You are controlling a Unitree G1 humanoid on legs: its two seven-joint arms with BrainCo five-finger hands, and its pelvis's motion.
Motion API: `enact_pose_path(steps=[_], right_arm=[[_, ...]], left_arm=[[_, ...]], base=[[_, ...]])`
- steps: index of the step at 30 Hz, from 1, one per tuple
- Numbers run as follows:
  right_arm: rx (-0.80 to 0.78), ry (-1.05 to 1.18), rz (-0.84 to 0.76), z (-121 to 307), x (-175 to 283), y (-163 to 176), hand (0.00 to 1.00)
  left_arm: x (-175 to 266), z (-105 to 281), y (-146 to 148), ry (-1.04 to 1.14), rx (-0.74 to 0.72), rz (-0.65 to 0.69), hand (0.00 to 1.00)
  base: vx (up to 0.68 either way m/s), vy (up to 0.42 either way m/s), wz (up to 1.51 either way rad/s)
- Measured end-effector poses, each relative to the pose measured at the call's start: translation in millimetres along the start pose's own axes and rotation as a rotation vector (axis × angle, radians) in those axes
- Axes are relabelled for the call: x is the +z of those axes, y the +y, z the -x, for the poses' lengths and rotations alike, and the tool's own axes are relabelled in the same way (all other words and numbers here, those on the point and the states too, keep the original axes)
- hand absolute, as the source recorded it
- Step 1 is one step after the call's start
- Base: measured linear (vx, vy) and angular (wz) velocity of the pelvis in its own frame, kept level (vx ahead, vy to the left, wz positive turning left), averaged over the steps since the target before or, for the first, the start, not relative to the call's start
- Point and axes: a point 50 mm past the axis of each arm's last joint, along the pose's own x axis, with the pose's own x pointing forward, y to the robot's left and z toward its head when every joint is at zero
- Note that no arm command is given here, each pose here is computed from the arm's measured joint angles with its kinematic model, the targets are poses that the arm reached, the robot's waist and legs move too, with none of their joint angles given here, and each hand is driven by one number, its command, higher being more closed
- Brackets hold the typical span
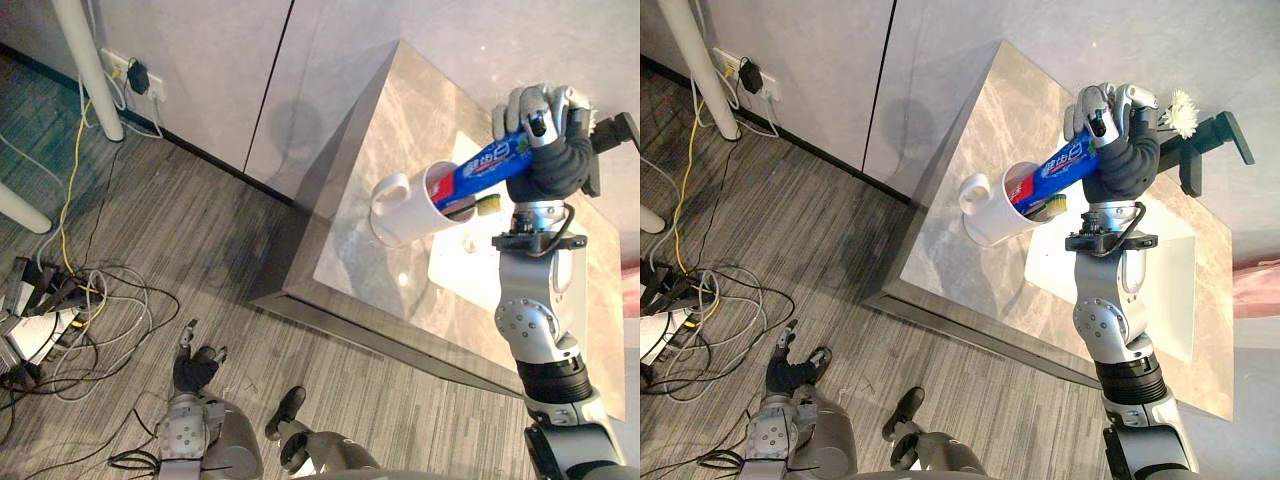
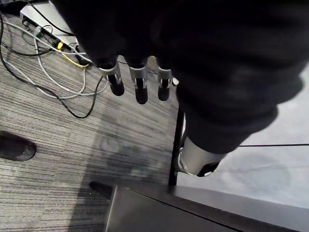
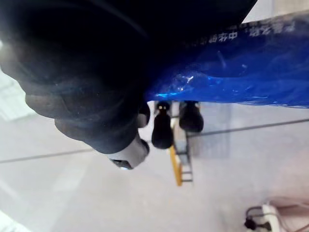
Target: Organize washtable
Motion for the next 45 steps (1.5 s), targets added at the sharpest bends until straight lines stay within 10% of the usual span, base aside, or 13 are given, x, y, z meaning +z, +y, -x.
enact_pose_path(steps=[27, 36, 45], right_arm=[[-0.204, -0.274, 0.164, 10.2, 74.3, -46.9, 0.00], [-0.635, -0.365, 0.414, 67.5, 116.7, -113.3, 0.00], [-1.563, 0.282, 0.853, 276.6, 87.8, -179.1, 0.00]], left_arm=[[-39.7, 0.3, -7.4, 0.185, -0.031, -0.022, 0.00], [-90.7, 21.4, -2.7, 0.440, 0.010, 0.025, 0.00], [-122.5, 46.7, -8.1, 0.647, 0.085, 0.192, 0.00]], base=[[-0.02, 0.000, -0.12], [-0.02, -0.017, -0.21], [0.00, 0.004, -0.01]])
